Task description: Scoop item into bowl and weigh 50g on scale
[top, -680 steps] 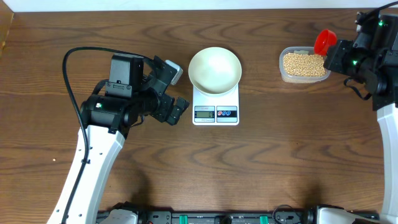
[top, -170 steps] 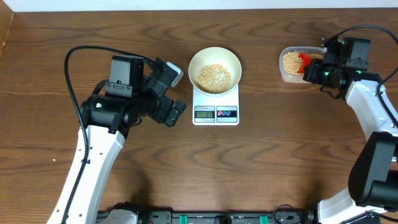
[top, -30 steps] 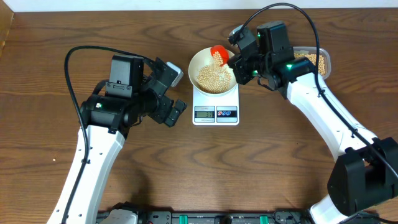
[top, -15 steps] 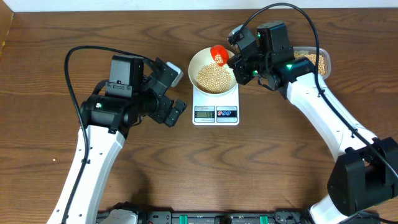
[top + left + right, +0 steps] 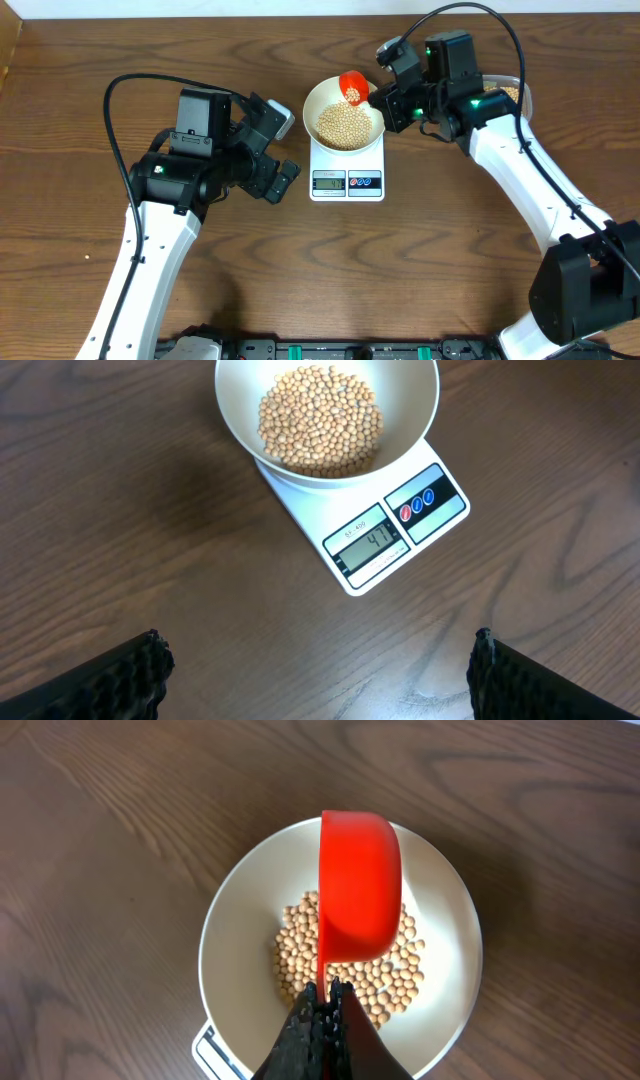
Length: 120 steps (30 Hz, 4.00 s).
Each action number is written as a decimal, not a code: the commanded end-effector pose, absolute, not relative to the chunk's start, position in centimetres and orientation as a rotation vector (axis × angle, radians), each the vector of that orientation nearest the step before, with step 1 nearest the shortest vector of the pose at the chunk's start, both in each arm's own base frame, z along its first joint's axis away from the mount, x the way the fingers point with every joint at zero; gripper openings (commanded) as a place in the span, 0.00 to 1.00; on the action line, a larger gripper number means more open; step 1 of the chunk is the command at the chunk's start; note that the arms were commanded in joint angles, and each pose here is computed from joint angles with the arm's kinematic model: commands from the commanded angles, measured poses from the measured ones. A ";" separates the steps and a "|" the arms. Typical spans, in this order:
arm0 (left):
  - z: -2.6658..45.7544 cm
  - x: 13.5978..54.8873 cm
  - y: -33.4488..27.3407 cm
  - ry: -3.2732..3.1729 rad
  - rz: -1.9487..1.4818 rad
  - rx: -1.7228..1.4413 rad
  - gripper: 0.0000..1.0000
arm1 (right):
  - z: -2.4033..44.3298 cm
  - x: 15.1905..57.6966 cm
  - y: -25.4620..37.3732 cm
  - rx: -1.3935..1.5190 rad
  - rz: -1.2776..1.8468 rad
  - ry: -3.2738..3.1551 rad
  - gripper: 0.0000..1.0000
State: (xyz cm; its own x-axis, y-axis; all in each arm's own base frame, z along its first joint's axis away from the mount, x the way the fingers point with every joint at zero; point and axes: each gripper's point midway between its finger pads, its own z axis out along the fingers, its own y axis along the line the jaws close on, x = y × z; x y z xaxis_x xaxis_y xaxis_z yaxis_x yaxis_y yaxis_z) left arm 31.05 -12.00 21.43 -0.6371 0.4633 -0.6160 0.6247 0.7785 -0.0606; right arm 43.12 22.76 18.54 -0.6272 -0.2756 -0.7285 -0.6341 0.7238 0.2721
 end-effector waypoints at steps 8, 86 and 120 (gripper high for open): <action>22.0 31.2 -12.0 2.358 -0.345 0.823 0.96 | 19.7 43.6 23.0 -0.665 0.727 2.221 0.01; 22.0 31.2 -12.0 2.358 -0.345 0.823 0.97 | 20.2 44.0 22.2 -0.734 0.732 2.160 0.01; 22.0 31.2 -12.0 2.358 -0.345 0.823 0.96 | 19.0 43.4 22.9 -0.823 0.606 2.177 0.01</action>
State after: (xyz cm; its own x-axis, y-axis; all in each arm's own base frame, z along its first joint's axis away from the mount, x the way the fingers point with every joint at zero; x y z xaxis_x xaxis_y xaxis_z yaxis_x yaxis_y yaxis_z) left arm 31.04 -12.02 21.43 -0.6369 0.4635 -0.6161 0.6252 0.7781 -0.0609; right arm 43.00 22.31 18.43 -0.5763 -0.3382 -0.7440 -0.6891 0.6905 0.2198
